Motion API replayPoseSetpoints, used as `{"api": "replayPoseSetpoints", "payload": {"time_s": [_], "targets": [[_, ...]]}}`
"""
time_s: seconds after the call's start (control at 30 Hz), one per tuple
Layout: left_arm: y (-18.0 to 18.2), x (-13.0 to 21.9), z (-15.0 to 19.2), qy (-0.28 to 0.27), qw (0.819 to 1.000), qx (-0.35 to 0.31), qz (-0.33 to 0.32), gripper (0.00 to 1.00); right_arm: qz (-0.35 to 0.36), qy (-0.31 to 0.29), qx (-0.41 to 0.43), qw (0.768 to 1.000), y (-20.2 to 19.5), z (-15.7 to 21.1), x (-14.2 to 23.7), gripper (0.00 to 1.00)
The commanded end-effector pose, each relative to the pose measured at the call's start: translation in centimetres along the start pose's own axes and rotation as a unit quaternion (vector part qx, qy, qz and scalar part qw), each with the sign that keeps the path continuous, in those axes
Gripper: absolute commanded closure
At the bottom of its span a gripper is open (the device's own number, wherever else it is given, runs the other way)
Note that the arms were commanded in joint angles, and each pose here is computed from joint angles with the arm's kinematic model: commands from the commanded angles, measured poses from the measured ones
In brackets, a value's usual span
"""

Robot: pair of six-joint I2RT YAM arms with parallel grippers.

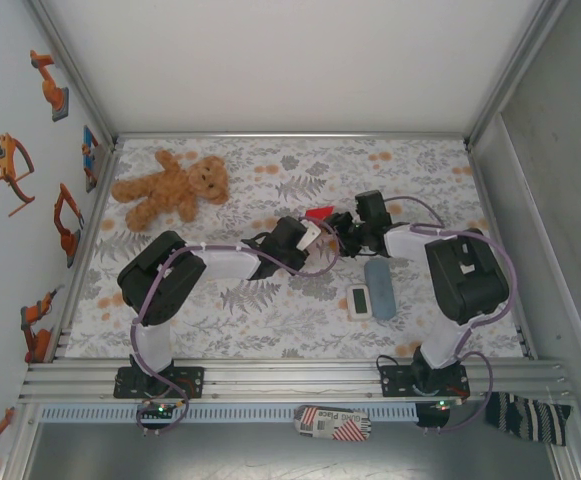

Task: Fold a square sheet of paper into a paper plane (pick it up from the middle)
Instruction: Fold the wing for the fifth time at the center of the table.

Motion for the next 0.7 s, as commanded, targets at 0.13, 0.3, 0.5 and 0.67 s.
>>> {"api": "replayPoseSetpoints", "payload": {"time_s": [0.13,0.3,0.5,0.67], "targets": [[-1.3,-0.2,0.6,0.003,0.999,0.016,0.040,0.81,0.016,-0.052,0.032,0.998,0.2,-1.6,3.1,0.39],[-1.6,-0.6,1.2,0.010,0.997,0.031,0.065,0.81,0.022,-0.072,0.042,0.996,-0.1,-2.2,4.1,0.38],[-1.7,-0.7,1.4,0.016,0.994,0.049,0.099,0.81,0.034,-0.086,0.057,0.994,-0.7,-2.6,4.9,0.39],[-1.7,-0.9,1.8,0.030,0.990,0.060,0.124,0.81,0.038,-0.083,0.065,0.994,-0.9,-2.6,5.0,0.39]]}}
Point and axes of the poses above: each hand's point on the last joint's axis, 136 mm out from that joint toward the fingers, its own x axis back along the fingers, its own y axis along the line the jaws close on, z = x × y, the point moved 4 cm from there along x, back along the fingers, and after that the axes turned 7 degrees about -x, right-handed, at the moved point
